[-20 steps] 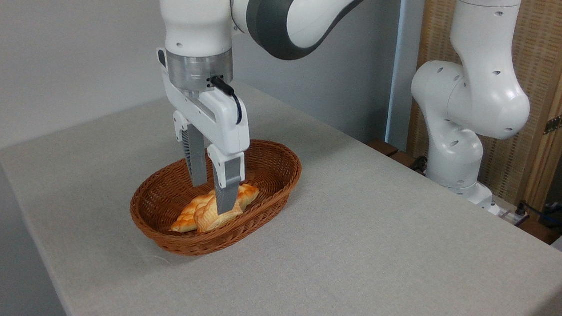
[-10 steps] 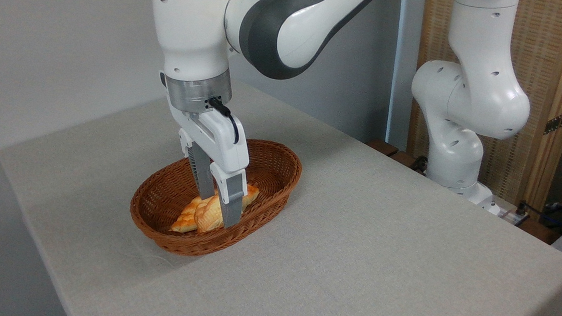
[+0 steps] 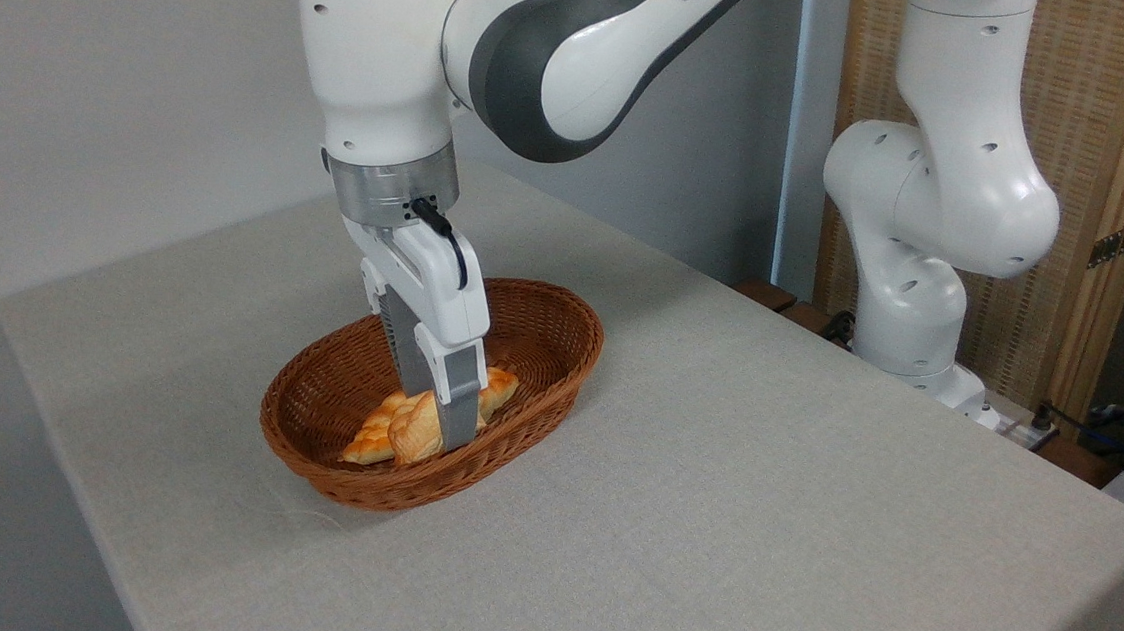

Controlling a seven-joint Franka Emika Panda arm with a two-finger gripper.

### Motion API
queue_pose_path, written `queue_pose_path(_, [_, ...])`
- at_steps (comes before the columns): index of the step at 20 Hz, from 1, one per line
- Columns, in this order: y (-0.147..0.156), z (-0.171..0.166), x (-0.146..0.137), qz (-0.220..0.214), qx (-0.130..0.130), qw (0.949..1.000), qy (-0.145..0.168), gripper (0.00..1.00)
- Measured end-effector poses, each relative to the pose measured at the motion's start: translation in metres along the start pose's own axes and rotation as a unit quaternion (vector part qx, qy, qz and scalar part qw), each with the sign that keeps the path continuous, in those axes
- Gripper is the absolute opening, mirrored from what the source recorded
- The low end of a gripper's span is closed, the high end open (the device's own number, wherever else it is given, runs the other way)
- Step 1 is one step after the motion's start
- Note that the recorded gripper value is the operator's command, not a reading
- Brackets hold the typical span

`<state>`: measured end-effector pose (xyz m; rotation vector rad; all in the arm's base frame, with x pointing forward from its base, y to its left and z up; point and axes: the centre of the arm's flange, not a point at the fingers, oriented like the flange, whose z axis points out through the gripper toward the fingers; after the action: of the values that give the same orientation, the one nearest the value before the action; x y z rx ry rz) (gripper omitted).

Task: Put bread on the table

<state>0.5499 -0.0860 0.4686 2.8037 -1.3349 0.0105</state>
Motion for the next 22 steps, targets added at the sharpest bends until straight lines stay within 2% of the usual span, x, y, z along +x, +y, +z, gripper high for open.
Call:
queue_pose_path(2, [0.0,0.0,0.0,0.004,0.0,1.0,0.0,0.27])
queue_pose_path(4, [0.0,0.0,0.0,0.005,0.0,1.0,0.0,0.16])
queue_pose_path(7, [0.0001,0.0,0.0001,0.005,0.0,1.0,0.0,0.07])
queue_pose_path(13, [0.0,0.0,0.0,0.012,0.0,0.9999,0.0,0.04])
queue_pose_path(22, [0.0008,-0.0056,-0.0001,0.013,0.004,0.9999,0.004,0.07])
